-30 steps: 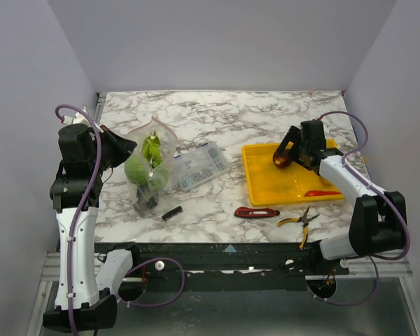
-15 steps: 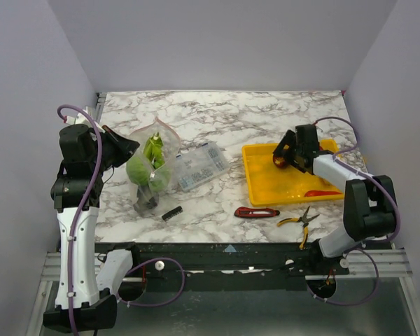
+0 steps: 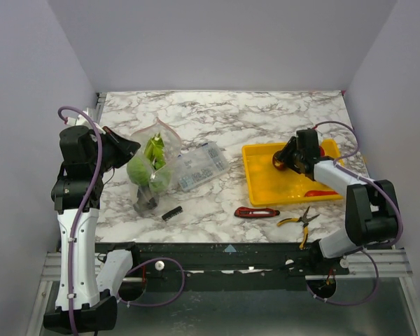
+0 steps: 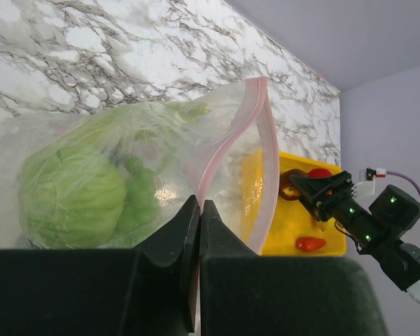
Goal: Place the food in the zip-top bag and seal the zipper
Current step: Pick up the fake fruit from the bin, then place the fake fruit in the zipper food storage bag.
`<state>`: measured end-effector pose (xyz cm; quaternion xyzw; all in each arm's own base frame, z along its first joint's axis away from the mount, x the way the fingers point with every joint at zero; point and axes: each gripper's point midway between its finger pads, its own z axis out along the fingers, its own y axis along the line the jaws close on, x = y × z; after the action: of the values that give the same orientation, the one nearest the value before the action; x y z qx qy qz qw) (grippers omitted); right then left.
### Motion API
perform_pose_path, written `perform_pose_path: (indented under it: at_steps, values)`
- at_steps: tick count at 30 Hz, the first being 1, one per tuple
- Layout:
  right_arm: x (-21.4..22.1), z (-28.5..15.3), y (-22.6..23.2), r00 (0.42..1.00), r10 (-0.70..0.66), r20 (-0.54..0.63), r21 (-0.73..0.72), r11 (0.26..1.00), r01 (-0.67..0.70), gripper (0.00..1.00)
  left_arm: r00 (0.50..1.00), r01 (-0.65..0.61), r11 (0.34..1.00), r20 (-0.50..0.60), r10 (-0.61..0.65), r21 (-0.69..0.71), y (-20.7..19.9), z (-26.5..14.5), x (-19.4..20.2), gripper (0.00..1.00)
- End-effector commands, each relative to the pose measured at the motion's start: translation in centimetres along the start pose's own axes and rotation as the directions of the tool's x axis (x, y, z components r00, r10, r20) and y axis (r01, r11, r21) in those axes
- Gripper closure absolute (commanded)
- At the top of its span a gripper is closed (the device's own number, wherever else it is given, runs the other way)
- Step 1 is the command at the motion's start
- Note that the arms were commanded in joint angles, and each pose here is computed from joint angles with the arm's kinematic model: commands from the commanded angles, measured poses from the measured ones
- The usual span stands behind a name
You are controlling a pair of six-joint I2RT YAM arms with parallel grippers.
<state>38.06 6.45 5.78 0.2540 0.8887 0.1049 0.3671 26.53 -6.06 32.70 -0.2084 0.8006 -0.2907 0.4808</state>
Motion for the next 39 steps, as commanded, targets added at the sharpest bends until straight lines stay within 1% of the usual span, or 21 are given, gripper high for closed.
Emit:
perform_pose_path:
  at_steps: [1, 3, 7, 12, 16, 21, 25, 29, 32, 35, 39]
  values:
    - [0.8, -0.9, 0.0, 1.0, 0.024, -0.011, -0.028, 0.999, -0.025, 0.91, 1.0, -0.015, 0.998, 0.021, 0.013, 0.056, -1.1, -0.2, -0.4, 1.0]
    - [1.3, -1.3, 0.2, 0.999, 0.044, -0.023, -0.047, 0.998, -0.045, 1.0, 1.0, -0.011, 0.999, 0.009, 0.01, 0.051, -0.9, 0.1, -0.2, 1.0]
    - [1.0, -2.6, 0.4, 0.998, 0.06, -0.001, -0.072, 0.996, -0.06, 1.0, 1.0, -0.013, 0.999, 0.008, 0.013, 0.03, -0.5, 0.2, -0.2, 1.0]
    - [-1.3, -5.7, 1.7, 0.995, 0.04, 0.09, -0.112, 0.993, -0.03, 1.0, 1.0, -0.014, 1.0, 0.008, 0.014, 0.001, -0.1, 0.4, -0.5, 1.0]
    - [-2.6, -8.7, 5.4, 0.987, -0.003, 0.159, -0.207, 0.978, 0.036, 1.0, 1.0, -0.015, 1.0, -0.004, 0.014, -0.02, 0.3, 0.7, -0.4, 1.0]
    - [-2.6, -13.2, 12.5, 0.963, -0.098, 0.249, -0.341, 0.922, 0.182, 1.0, 1.0, -0.024, 0.999, 0.003, 0.024, -0.045, 0.6, 0.5, -0.7, 1.0]
    - [-1.3, -16.4, 19.2, 0.943, -0.162, 0.29, -0.464, 0.838, 0.287, 1.0, 0.999, -0.038, 0.996, 0.013, 0.039, -0.075, 1.1, 0.5, -0.9, 1.0]
    - [1.8, -20.3, 26.3, 0.926, -0.21, 0.315, -0.605, 0.707, 0.366, 1.0, 0.999, -0.041, 0.996, 0.004, 0.042, -0.075, 1.1, 0.5, -0.9, 1.0]
    - [3.8, -23.1, 30.8, 0.921, -0.223, 0.32, -0.691, 0.609, 0.388, 1.0, 0.999, -0.047, 0.996, -0.004, 0.046, -0.076, 1.1, 0.5, -0.8, 1.0]
    - [5.7, -25.6, 34.3, 0.911, -0.246, 0.332, -0.748, 0.52, 0.413, 1.0, 0.999, -0.049, 0.996, -0.005, 0.049, -0.074, 1.1, 0.4, -0.6, 1.0]
    - [7.5, -28.0, 37.4, 0.894, -0.276, 0.354, -0.78, 0.44, 0.445, 1.0, 0.999, -0.051, 0.997, -0.003, 0.051, -0.053, 0.8, 0.2, -0.4, 1.0]
